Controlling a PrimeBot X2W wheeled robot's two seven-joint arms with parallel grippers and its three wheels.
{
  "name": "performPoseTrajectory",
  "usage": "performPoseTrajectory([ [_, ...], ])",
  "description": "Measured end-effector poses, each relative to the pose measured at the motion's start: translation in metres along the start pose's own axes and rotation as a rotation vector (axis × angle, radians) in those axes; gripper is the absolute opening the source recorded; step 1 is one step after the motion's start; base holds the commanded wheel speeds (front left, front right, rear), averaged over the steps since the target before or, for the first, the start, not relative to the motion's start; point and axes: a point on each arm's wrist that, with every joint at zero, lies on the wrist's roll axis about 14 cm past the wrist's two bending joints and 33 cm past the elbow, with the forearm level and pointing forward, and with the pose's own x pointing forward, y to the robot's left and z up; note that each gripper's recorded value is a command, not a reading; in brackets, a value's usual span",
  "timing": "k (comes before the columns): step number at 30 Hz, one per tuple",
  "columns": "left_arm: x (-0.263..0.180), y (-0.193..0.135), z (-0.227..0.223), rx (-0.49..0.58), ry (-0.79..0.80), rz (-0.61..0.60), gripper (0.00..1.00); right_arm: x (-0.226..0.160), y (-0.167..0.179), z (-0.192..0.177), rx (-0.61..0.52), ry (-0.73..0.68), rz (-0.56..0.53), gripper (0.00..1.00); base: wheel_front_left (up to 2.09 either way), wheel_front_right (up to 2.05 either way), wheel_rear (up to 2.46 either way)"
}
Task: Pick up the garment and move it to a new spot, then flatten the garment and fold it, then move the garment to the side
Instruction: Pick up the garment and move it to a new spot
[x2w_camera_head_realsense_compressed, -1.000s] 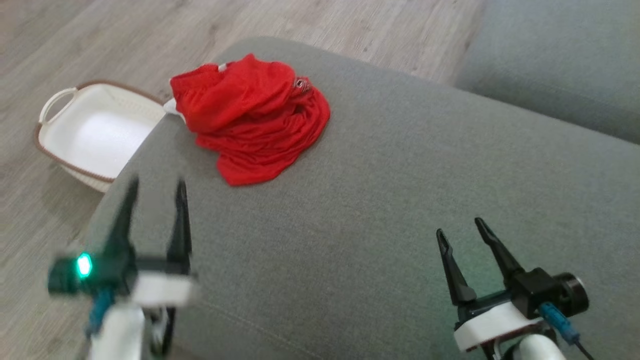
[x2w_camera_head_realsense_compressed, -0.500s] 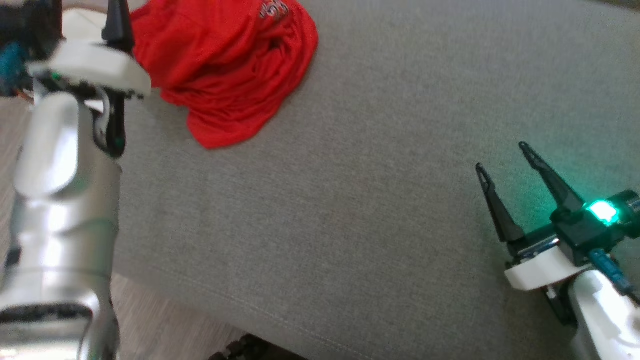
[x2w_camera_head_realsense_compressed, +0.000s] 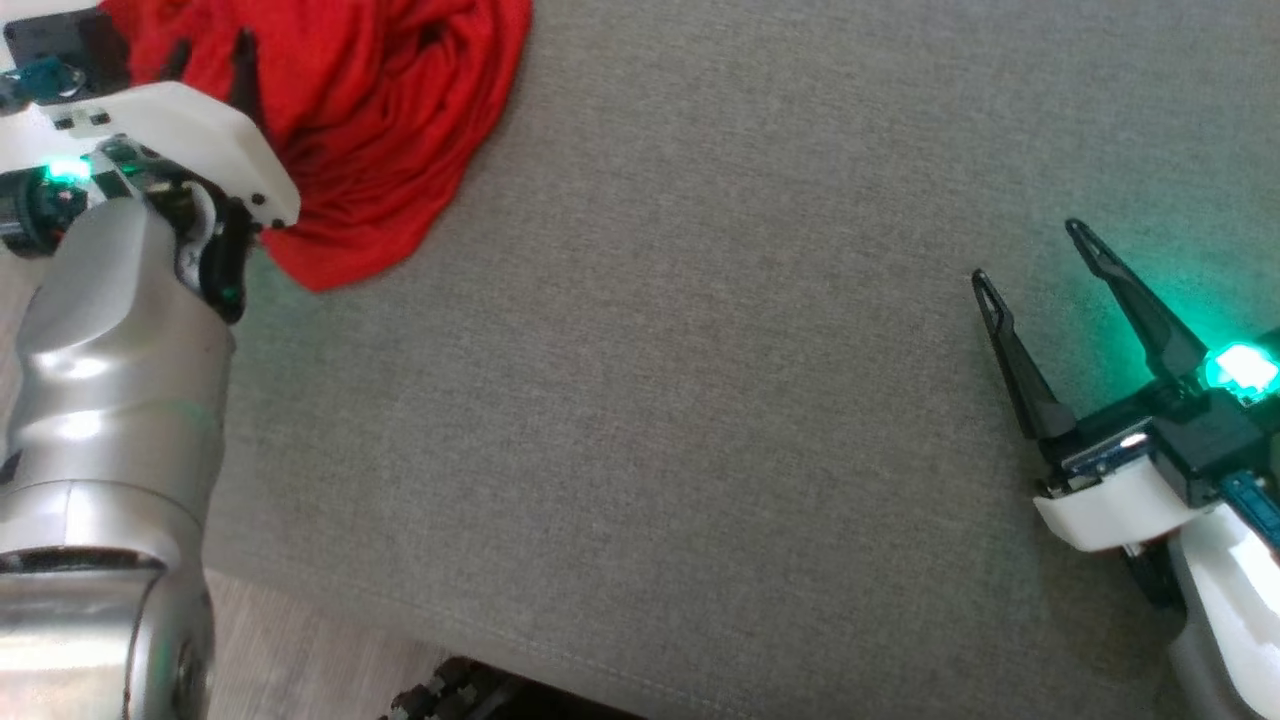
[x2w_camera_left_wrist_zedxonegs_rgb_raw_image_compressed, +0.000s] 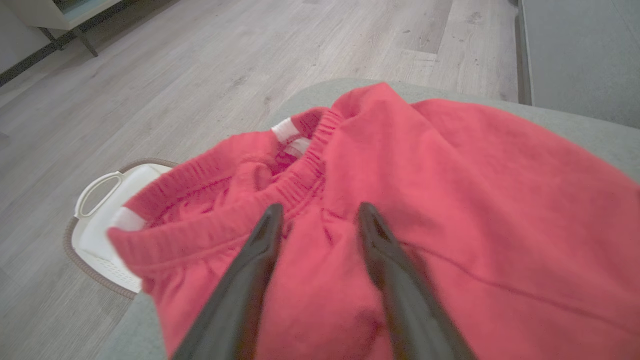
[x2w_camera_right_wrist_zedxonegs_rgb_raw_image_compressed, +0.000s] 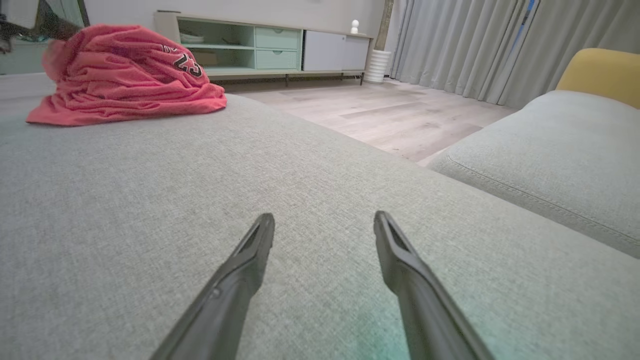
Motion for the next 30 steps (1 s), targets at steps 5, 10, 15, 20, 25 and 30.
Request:
performPoseTrajectory([
  [5,0.008,-0.011,-0.008,0.009,0.006,-0.025,0.0,-0.001,-0.003,-0.003,0.007,-0.003,-0.009,1.0,0.0,0.0,0.0],
  [10,0.005,-0.015,0.014,0.063,-0.105,-0.049,0.0,-0.001,-0.007,0.003,0.0,-0.009,-0.025,1.0,0.0,0.0,0.0],
  [15,-0.012,0.0,0.049,0.121,-0.238,-0.042,0.0,-0.004,-0.005,0.015,0.009,-0.014,-0.055,1.0,0.0,0.0,0.0],
  [20,-0.037,-0.001,0.109,0.216,-0.405,-0.063,0.0,-0.011,0.001,0.046,0.025,-0.064,-0.096,1.0,0.0,0.0,0.0],
  [25,-0.076,-0.03,0.186,0.311,-0.616,-0.129,0.0,-0.031,0.003,0.071,0.041,-0.098,-0.162,1.0,0.0,0.0,0.0],
  [30,-0.116,-0.089,0.231,0.389,-0.756,-0.256,0.0,-0.065,0.003,0.085,0.048,-0.105,-0.246,1.0,0.0,0.0,0.0],
])
